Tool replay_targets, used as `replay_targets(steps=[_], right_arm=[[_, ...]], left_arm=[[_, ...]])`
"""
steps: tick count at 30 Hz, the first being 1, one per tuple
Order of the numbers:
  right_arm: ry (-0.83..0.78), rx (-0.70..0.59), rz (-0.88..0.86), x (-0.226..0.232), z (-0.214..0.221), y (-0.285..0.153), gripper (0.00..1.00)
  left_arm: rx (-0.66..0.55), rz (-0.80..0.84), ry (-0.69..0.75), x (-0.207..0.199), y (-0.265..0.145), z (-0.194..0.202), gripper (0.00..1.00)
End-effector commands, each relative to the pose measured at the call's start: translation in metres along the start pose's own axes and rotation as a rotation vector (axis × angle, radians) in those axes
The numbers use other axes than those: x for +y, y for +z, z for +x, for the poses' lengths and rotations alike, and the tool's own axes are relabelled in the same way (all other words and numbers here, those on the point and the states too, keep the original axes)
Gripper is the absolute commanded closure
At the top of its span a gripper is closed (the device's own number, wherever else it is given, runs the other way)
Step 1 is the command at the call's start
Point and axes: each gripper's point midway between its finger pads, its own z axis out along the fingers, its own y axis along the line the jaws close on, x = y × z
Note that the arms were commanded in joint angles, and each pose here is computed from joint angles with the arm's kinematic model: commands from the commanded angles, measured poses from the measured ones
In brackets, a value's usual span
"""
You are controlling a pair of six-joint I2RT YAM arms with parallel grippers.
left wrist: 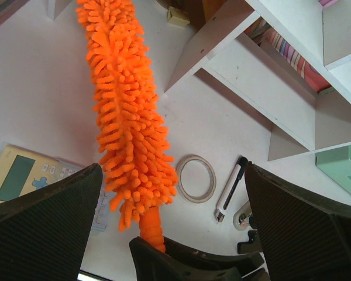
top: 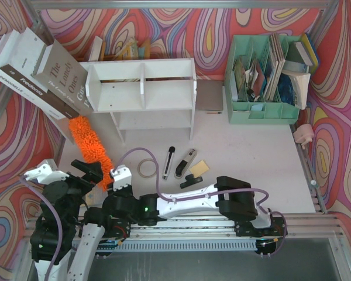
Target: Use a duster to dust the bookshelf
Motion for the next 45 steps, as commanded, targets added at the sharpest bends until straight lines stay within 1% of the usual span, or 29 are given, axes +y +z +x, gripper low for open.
replay_targets(steps=[1, 5, 9, 13, 16, 20, 24, 26, 30, 33, 38, 41, 45], right_arm=[[0.096, -0.113, -0.051, 0.022, -0.07, -0.013, 1.0], [0.111, -0.189, -0.067, 0.029, -0.108, -0.025, 1.0], [0.121, -0.221, -0.052, 0.025, -0.118, -0.026, 1.0], [0.112, -0.151, -0.037, 0.018, -0.089, -0.009, 1.0], [0.083, -0.089, -0.024, 0.014, -0.058, 0.007, 1.0], [0.054, 0.008, -0.05, 0.016, -0.017, 0.019, 1.0], [0.041, 0.067, -0.047, 0.015, 0.005, 0.025, 1.0], [0.043, 0.054, -0.042, 0.015, -0.003, 0.021, 1.0], [0.069, -0.032, -0.06, 0.016, -0.044, 0.002, 1.0], [0.088, -0.095, -0.087, 0.013, -0.068, -0.015, 1.0], [0.125, -0.168, -0.158, 0.024, -0.106, -0.039, 1.0], [0.123, -0.175, -0.178, 0.026, -0.104, -0.039, 1.0], [0.093, -0.115, -0.127, 0.02, -0.074, -0.021, 1.0]], left_arm=[[-0.007, -0.002, 0.001, 0.002, 0.001, 0.001, 0.02], [-0.004, -0.004, 0.002, 0.001, 0.002, 0.001, 0.02], [-0.005, -0.006, 0.002, 0.002, 0.002, 0.001, 0.02], [-0.007, -0.005, 0.0, 0.002, 0.001, 0.001, 0.02], [-0.007, -0.008, 0.001, 0.003, 0.002, 0.001, 0.02], [-0.005, -0.006, 0.0, 0.002, 0.001, 0.002, 0.02], [-0.007, -0.008, -0.001, 0.003, 0.002, 0.001, 0.02], [-0.008, -0.008, -0.001, 0.002, 0.001, 0.001, 0.02], [-0.009, -0.01, -0.001, 0.003, 0.001, 0.001, 0.02], [-0.006, -0.011, -0.002, 0.003, 0.002, 0.001, 0.02], [-0.003, -0.014, 0.0, 0.003, 0.003, 0.001, 0.02], [-0.004, -0.014, -0.001, 0.003, 0.003, 0.001, 0.02], [-0.006, -0.015, 0.0, 0.003, 0.003, 0.001, 0.02]])
